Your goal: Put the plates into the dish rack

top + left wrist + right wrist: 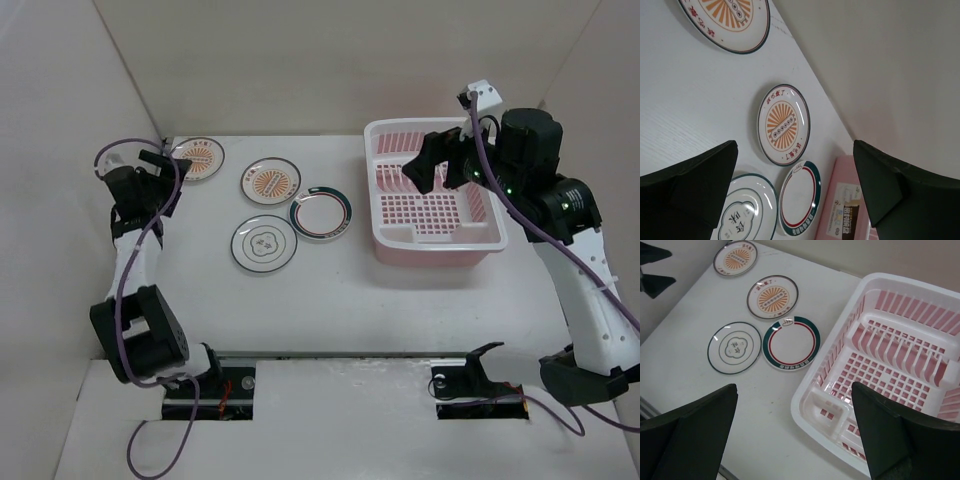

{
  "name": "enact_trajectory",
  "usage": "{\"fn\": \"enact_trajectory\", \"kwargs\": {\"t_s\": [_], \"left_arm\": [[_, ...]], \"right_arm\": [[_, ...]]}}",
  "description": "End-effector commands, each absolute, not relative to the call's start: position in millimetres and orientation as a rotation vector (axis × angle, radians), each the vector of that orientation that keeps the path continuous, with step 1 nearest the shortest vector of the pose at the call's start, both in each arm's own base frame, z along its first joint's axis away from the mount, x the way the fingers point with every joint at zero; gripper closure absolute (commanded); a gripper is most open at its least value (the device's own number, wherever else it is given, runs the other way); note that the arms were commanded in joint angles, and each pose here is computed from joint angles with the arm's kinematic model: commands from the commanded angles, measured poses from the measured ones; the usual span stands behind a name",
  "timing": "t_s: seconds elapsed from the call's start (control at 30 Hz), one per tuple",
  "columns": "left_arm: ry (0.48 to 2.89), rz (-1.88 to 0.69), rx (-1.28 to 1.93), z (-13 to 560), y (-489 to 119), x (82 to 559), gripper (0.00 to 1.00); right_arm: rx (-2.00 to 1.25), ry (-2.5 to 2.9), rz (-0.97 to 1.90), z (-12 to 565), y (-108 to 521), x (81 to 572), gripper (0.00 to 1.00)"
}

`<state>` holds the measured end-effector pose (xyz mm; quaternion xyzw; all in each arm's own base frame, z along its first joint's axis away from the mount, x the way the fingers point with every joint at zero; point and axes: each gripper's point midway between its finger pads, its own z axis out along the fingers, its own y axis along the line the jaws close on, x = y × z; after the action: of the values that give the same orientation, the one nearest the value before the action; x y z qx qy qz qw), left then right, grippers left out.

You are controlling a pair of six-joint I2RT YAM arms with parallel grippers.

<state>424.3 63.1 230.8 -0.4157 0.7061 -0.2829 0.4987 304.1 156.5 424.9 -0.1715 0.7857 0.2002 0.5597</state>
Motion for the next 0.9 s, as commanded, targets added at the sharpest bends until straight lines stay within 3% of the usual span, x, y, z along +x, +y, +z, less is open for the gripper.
{"fn": "enact_trajectory", "kwargs": {"t_s": [0.0, 0.43, 0.87], "left_arm": [[1.636, -0.876, -0.983, 222.1, 54.8, 445.3, 0.0], [1.64, -1.009, -1.168, 136.0, 54.3, 496.2, 0.0], [1.519, -0.939, -1.385, 106.3, 33.4, 563.7, 0.03]], "right_arm": [[-0.45, 1.812, 0.536, 430.9, 174.9, 301.9, 0.0], [-0.5, 1.793, 0.582, 436.2, 190.3, 293.9, 0.0], [-0.51, 1.802, 0.606, 430.7, 196.0, 292.7, 0.0]]}}
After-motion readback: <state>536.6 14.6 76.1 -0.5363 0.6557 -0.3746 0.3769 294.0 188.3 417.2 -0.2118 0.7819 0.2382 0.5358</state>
